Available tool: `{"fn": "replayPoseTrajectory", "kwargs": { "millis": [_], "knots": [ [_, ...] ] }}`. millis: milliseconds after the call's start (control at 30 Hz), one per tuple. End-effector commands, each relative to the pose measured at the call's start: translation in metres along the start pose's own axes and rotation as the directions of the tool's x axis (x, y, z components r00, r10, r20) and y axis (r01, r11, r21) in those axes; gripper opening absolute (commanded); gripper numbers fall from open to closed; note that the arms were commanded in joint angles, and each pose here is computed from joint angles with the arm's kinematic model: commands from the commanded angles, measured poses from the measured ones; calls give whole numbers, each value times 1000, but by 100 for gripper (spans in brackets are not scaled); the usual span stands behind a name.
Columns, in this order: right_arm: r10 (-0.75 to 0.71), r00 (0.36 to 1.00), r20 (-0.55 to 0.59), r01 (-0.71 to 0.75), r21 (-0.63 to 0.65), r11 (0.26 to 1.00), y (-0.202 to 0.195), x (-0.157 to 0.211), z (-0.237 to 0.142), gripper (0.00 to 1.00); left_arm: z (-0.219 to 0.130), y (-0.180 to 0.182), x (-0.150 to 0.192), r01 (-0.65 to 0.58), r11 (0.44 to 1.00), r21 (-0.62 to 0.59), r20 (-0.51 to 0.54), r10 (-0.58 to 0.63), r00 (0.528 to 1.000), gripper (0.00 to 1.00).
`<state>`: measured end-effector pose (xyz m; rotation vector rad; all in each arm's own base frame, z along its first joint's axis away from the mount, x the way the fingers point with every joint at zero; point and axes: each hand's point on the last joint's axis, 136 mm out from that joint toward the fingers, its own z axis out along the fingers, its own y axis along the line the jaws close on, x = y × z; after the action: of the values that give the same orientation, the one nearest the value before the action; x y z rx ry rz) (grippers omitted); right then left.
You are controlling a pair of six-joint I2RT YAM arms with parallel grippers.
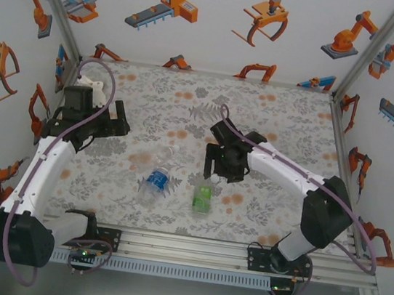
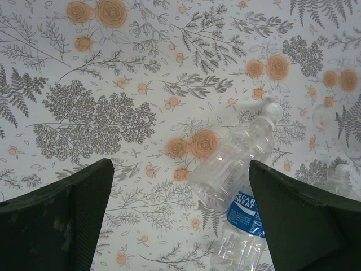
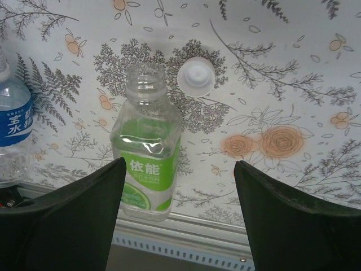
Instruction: Screw on the bottle caps
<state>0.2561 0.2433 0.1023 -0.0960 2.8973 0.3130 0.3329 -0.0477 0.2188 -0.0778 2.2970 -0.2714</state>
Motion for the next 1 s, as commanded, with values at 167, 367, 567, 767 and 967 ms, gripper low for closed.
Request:
{"fn": "replayPoseTrajectory", "kwargs": {
  "millis": [167,367,567,767,967],
  "knots": [
    [26,998,-52,-24,31,999,24,10,15,71,-13,6,1,-33,999,-30,32,34,999,97],
    [10,994,-107,-7,29,1000,35,21,39,70,-15,3,2,-34,999,-15,37,35,999,97],
    [2,989,-147,7,60,998,33,31,61,68,-17,1,1,-35,999,-3,38,35,999,97],
    [-9,987,-162,21,78,997,32,35,70,63,-17,1,2,-31,1000,-4,40,31,999,97],
    [-16,986,-166,33,100,994,28,37,72,57,-18,-5,1,-33,999,31,42,32,999,97]
  ]
}}
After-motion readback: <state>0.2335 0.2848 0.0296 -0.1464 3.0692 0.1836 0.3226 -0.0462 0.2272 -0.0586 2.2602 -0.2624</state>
